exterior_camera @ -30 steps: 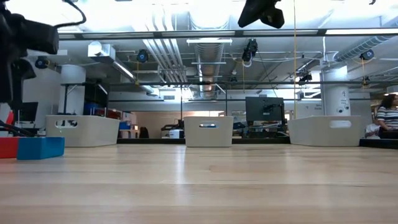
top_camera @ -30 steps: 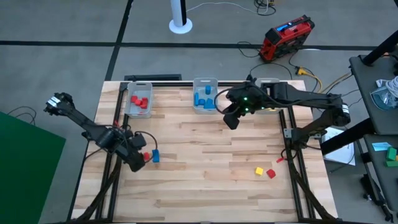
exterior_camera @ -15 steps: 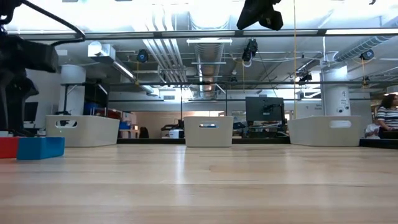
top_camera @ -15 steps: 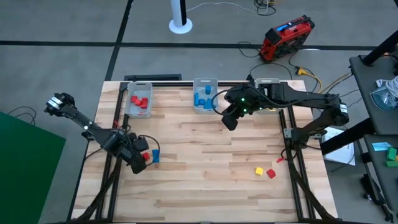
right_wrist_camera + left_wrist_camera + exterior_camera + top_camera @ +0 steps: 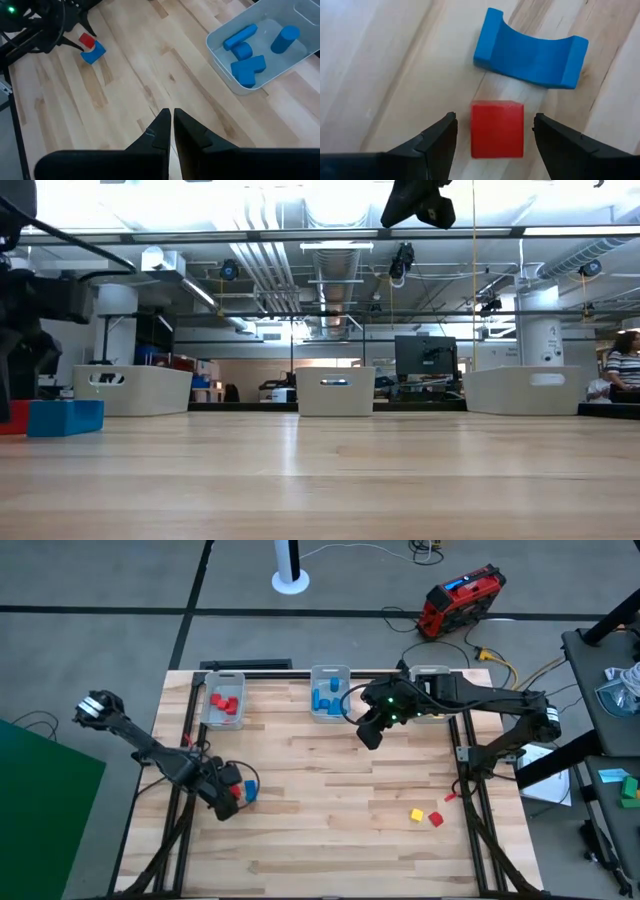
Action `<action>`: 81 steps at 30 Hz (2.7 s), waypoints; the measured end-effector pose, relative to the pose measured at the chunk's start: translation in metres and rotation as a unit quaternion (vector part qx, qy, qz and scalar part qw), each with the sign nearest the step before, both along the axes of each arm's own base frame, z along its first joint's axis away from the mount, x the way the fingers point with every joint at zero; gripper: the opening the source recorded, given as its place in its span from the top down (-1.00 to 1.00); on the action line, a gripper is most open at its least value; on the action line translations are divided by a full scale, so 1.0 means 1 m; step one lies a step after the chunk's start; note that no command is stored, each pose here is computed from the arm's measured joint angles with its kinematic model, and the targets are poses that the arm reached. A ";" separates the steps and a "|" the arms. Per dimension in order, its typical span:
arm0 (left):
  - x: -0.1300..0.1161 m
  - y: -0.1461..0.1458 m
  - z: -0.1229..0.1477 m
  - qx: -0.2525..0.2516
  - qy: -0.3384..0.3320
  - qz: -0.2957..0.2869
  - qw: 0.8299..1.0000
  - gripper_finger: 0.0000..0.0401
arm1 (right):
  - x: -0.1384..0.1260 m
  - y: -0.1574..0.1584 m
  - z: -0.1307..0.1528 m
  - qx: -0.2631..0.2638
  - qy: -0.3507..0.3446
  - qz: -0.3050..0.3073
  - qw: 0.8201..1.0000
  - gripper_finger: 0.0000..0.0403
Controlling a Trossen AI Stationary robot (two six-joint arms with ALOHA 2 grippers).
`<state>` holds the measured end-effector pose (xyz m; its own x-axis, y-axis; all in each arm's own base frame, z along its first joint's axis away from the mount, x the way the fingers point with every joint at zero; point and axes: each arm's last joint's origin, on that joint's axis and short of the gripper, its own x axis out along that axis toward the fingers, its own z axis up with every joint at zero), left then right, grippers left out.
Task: Sort blocks
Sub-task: Put the red block into the left gray bin
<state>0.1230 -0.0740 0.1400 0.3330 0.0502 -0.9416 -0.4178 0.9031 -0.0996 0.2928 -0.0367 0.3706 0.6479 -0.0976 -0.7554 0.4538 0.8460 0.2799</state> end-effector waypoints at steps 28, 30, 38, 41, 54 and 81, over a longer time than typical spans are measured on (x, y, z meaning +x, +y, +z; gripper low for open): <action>0.017 -0.010 0.029 0.001 -0.008 0.040 0.999 0.49 | 0.000 0.000 0.000 -0.006 0.001 0.007 1.000 0.94; 0.020 -0.011 0.045 0.014 -0.015 0.044 0.999 0.49 | 0.000 0.000 0.000 -0.006 0.001 0.007 1.000 0.94; 0.025 -0.001 0.114 0.087 -0.078 0.110 0.987 0.49 | 0.000 0.000 0.000 -0.007 0.001 0.007 1.000 0.94; 0.028 0.013 0.131 0.122 -0.133 0.166 0.970 0.49 | 0.000 0.000 0.000 -0.007 0.001 0.007 1.000 0.94; 0.041 0.126 0.155 0.165 -0.187 0.357 0.900 0.49 | 0.003 -0.001 0.003 -0.020 -0.020 0.014 1.000 0.94; 0.009 0.274 0.087 0.099 0.033 0.508 0.855 0.40 | 0.003 0.000 0.002 -0.011 -0.020 0.004 1.000 0.94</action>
<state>0.1318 0.1998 0.2272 -0.0310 0.4432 -0.8959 -0.9954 0.0680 0.0681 0.2960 -0.0372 0.3731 0.6787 -0.1085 -0.7263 0.4364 0.8551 0.2801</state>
